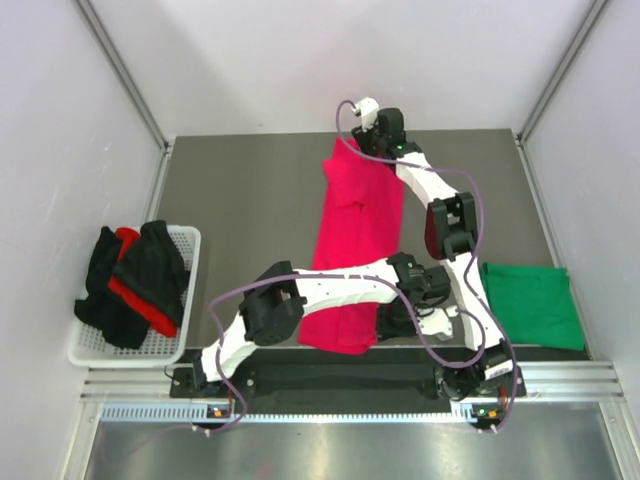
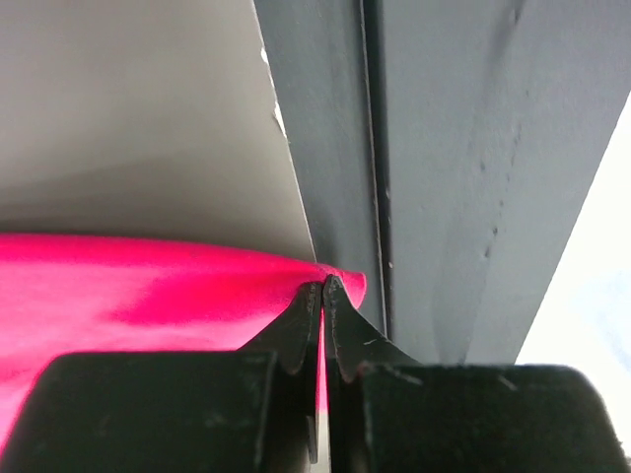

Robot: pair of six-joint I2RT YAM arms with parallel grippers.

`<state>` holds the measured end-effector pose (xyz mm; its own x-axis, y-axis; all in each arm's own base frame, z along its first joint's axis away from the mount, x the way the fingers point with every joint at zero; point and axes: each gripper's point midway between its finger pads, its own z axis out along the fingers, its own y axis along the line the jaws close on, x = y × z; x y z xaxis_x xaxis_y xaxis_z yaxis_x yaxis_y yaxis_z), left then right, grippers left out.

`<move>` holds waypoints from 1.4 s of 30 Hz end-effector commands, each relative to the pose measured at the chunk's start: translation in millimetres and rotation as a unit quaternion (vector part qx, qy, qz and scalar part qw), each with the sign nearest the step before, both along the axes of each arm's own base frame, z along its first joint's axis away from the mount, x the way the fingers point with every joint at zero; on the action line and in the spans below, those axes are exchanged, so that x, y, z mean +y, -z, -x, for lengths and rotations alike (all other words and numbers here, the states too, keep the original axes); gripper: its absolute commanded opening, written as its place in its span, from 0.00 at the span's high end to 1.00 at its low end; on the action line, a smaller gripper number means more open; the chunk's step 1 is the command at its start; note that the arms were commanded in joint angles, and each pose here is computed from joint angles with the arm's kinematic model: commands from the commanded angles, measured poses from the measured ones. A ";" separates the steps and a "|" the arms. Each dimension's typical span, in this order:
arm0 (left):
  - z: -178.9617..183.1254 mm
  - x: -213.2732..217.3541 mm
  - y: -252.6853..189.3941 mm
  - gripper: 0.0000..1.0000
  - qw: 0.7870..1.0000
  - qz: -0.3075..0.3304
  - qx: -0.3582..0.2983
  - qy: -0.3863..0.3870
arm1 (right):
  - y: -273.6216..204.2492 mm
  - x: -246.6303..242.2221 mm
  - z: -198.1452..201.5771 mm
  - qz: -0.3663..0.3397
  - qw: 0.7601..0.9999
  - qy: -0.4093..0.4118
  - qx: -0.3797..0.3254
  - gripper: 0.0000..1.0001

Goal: Fold and stack the t-shirts
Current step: Fold the tshirt

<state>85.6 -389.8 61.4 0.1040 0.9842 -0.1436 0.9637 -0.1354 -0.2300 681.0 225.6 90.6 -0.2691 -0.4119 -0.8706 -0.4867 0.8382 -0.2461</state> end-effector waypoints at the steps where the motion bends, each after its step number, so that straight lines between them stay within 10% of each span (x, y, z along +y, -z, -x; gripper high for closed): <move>1: 3.3 -12.2 -10.2 0.98 1.000 0.013 0.003 -0.008 | -66.8 10.1 -15.5 -0.030 0.996 -0.001 -0.083 0.43; 6: -7.2 -16.7 -25.4 0.77 0.999 0.037 -0.035 -0.016 | -136.1 -17.1 -1.3 -0.042 0.993 0.015 -0.110 0.35; 14: -31.6 -31.2 -87.4 0.75 0.985 0.125 -0.108 -0.047 | -241.8 -58.8 73.9 -0.073 0.988 0.030 -0.136 0.32; 19: -116.5 -2.5 -111.3 0.77 0.957 0.138 -0.194 -0.167 | -203.0 -58.5 134.5 -0.105 0.994 0.003 -0.011 0.33; 26: -285.7 96.8 -139.6 0.76 0.838 0.269 -0.162 -0.446 | -129.1 -58.7 200.0 -0.100 0.986 -0.020 0.130 0.47; 35: -341.9 156.6 -76.5 0.78 0.710 0.317 -0.013 -0.629 | -76.2 -56.0 209.7 -0.126 0.971 -0.019 0.204 0.47; 42: -353.7 157.0 -36.7 0.74 0.688 0.316 0.075 -0.650 | -38.8 -64.4 205.3 -0.133 0.961 -0.006 0.243 0.46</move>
